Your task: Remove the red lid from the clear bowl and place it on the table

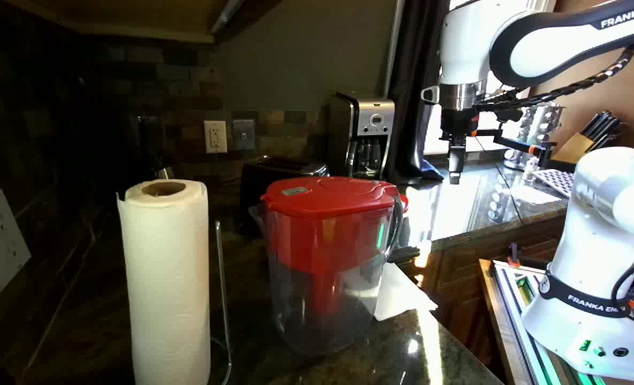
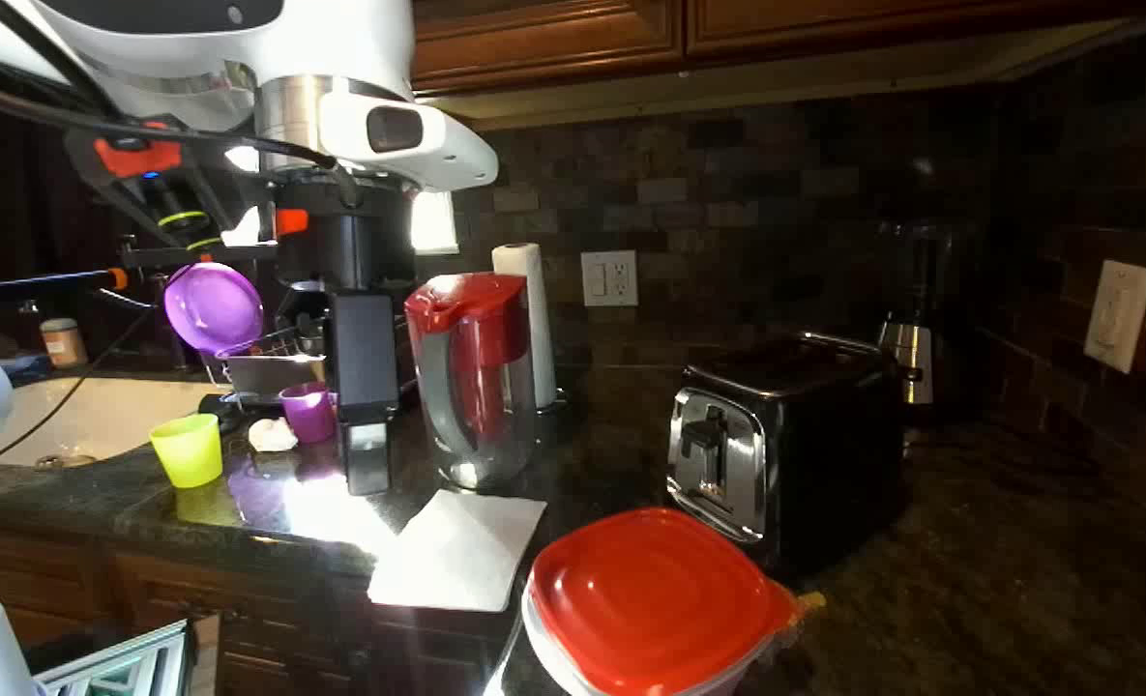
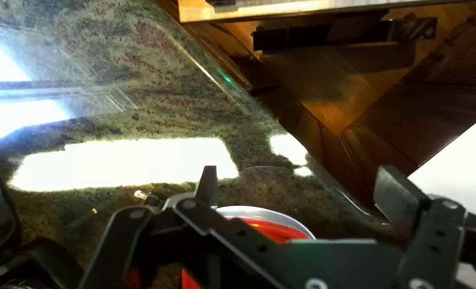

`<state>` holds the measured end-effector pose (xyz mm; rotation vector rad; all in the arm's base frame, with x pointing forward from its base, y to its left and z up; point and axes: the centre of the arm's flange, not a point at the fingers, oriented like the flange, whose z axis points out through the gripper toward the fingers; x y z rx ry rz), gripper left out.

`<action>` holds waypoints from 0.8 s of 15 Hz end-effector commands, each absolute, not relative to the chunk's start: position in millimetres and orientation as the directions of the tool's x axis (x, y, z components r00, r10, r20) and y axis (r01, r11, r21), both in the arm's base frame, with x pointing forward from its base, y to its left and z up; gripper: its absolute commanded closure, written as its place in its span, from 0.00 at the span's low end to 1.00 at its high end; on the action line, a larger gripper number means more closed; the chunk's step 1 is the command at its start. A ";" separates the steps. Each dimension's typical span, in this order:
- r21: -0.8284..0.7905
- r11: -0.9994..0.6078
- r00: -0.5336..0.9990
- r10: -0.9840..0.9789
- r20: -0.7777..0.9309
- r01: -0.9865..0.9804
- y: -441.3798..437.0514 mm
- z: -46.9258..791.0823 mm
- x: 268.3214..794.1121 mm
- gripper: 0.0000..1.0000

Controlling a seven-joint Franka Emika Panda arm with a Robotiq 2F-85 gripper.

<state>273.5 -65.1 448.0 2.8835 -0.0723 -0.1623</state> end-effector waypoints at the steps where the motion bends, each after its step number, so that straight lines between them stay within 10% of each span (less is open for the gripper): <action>1: 0.252 -0.967 0.992 -0.063 -0.106 -0.035 -65.1 447.3 273.4 0.00; 12: 0.142 -0.985 0.983 0.077 -0.169 0.101 -94.0 438.8 305.4 0.00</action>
